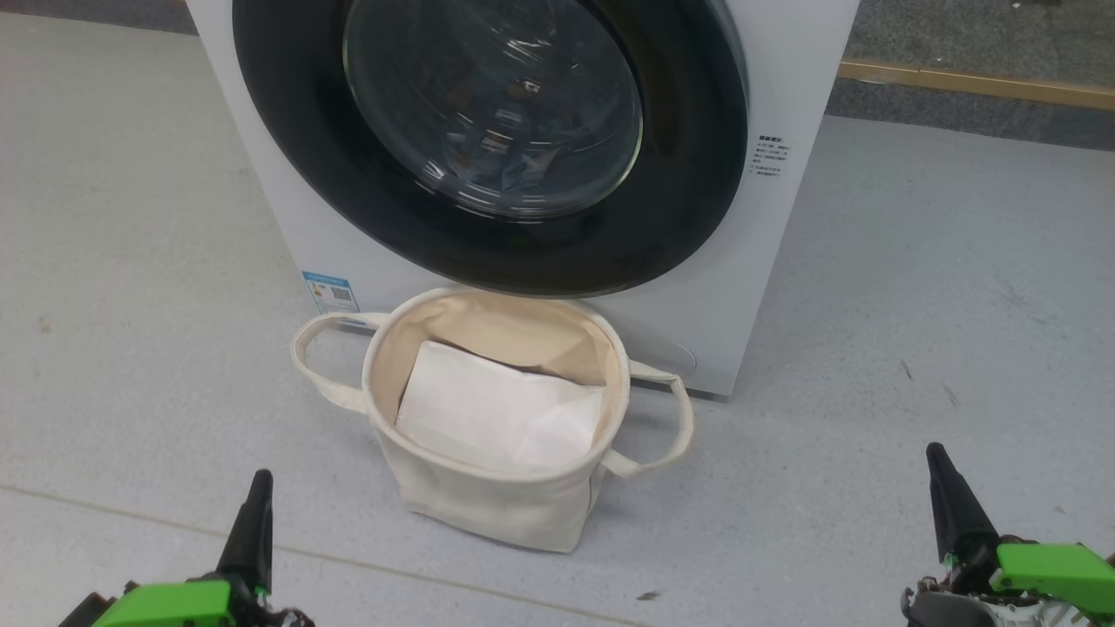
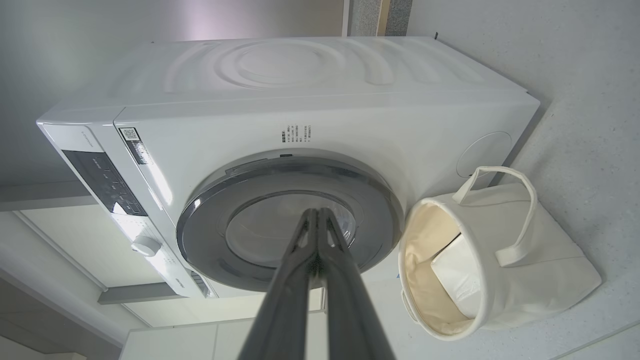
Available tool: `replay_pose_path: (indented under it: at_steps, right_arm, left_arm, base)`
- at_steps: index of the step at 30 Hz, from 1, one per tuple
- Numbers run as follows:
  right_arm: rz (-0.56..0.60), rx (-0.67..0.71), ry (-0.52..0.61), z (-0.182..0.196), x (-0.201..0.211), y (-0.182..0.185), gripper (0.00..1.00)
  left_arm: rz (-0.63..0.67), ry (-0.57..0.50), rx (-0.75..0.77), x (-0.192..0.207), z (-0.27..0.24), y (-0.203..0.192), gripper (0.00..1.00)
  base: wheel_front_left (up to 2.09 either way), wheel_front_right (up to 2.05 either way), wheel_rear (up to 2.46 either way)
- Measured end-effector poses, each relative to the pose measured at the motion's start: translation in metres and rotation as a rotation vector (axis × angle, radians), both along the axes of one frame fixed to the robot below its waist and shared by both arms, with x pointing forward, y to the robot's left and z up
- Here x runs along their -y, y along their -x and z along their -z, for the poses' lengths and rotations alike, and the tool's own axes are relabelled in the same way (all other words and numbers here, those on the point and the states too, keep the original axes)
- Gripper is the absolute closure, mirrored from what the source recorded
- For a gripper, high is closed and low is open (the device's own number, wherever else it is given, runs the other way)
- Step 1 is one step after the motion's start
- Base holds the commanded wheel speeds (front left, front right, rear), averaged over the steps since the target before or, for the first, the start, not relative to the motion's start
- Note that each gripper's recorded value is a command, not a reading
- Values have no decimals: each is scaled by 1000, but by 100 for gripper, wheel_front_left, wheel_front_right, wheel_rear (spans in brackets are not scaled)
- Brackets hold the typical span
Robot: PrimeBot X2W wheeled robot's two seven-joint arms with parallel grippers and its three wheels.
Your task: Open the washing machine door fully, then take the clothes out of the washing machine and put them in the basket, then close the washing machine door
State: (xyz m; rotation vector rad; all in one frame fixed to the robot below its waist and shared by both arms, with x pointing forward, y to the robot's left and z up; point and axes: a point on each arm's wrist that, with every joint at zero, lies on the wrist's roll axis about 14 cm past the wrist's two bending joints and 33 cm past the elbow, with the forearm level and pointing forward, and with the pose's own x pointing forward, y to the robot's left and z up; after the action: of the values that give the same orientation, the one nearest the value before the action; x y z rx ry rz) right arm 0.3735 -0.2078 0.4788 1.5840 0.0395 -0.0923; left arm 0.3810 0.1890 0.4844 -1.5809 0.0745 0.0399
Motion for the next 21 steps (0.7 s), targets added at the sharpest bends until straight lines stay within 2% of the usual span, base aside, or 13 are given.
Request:
replay_pose_path:
  at_steps: [21]
  right_arm:
    - [0,0,0,0,0,0,100]
  left_arm:
    - [0,0,0,0,0,0,100]
  base:
    - [0,0,0]
